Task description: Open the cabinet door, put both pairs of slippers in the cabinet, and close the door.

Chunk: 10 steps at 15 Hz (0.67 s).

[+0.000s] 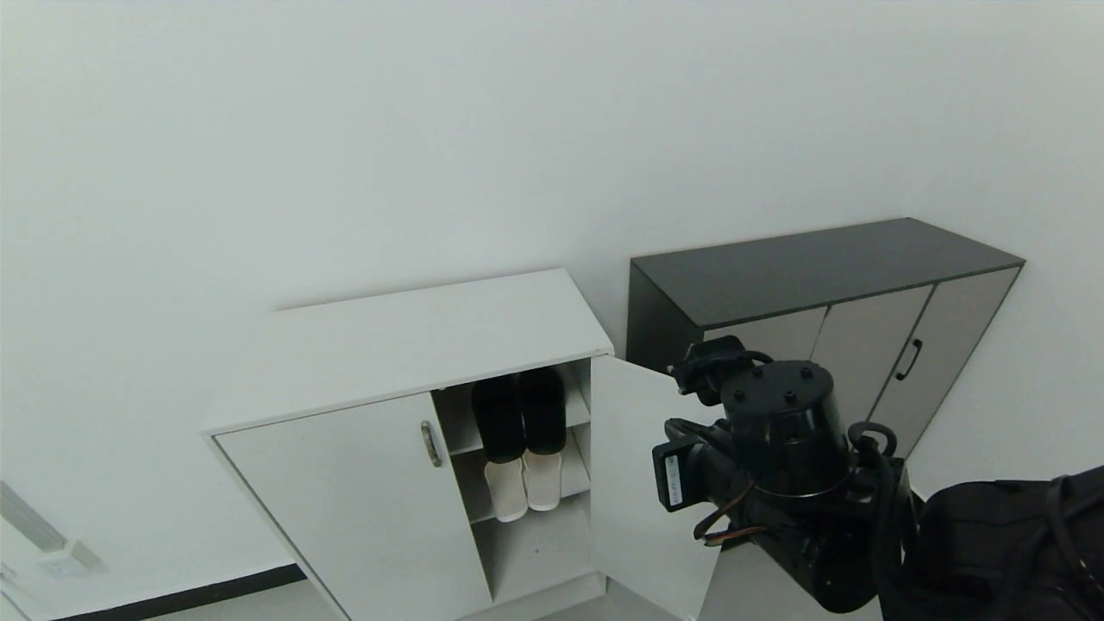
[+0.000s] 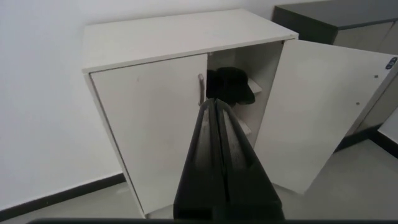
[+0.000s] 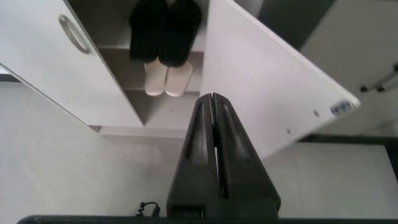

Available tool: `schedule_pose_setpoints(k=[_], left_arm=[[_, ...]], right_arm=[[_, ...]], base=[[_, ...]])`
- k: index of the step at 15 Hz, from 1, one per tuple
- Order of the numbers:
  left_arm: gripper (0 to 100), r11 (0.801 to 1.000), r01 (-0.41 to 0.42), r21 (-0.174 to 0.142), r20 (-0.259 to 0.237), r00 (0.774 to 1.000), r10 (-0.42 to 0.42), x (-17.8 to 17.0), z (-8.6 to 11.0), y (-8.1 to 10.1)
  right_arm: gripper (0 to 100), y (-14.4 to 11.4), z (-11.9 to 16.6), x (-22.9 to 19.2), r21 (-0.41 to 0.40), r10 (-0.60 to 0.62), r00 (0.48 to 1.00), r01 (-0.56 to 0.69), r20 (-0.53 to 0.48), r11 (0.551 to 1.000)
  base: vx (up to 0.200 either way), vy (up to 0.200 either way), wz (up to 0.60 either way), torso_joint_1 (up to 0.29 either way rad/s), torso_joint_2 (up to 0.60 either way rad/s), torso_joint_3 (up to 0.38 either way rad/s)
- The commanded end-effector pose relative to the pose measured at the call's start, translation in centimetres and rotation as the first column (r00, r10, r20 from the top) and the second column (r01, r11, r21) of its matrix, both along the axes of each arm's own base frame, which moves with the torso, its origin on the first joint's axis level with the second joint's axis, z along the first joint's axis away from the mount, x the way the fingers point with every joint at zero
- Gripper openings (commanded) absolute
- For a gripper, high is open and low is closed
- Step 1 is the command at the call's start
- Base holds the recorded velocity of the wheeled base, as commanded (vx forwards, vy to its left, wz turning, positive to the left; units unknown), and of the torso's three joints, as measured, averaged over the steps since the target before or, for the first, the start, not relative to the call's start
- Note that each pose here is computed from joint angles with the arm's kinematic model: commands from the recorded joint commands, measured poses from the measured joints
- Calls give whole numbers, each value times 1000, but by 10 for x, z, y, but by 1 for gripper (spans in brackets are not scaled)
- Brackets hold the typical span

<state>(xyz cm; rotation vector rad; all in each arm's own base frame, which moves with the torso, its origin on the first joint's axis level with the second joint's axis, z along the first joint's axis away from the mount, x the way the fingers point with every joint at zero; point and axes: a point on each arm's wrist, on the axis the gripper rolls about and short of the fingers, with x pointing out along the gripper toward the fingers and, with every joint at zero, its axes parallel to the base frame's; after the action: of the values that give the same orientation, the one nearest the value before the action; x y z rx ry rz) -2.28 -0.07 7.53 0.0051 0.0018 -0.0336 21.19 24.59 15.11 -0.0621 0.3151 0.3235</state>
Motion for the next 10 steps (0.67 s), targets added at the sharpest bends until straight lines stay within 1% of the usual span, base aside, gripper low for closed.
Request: schedule_pose_setpoints(k=[1,3,5,7,9,10], left_arm=[[0,1000,-1,1,-3,1000,1,0,0,0],[0,1000,-1,1,-3,1000,1,0,0,0],[0,1000,-1,1,-3,1000,1,0,0,0],[0,1000,-1,1,-3,1000,1,0,0,0],[0,1000,0,1,-3,1000,0,0,0,0],[0,1000,-1,1,-3,1000,1,0,0,0]], right_arm=[[0,-2,1,3,-3,-10,1000,10,4,1000],[0,-4,-2,8,-6,-25,1000,25,1,1000],[0,-11,6,29,28,-58,998,58,21,998],[0,-29,17,59,42,-116,993,115,32,992],[0,-46,20,85,36,-147,989,146,5,989],[0,-49,19,93,42,-155,988,154,1,987]], base=[[0,0,0,0,0,0],[0,0,0,0,0,0],[0,0,0,0,0,0],[0,0,0,0,0,0],[0,0,0,0,0,0],[0,0,0,0,0,0]])
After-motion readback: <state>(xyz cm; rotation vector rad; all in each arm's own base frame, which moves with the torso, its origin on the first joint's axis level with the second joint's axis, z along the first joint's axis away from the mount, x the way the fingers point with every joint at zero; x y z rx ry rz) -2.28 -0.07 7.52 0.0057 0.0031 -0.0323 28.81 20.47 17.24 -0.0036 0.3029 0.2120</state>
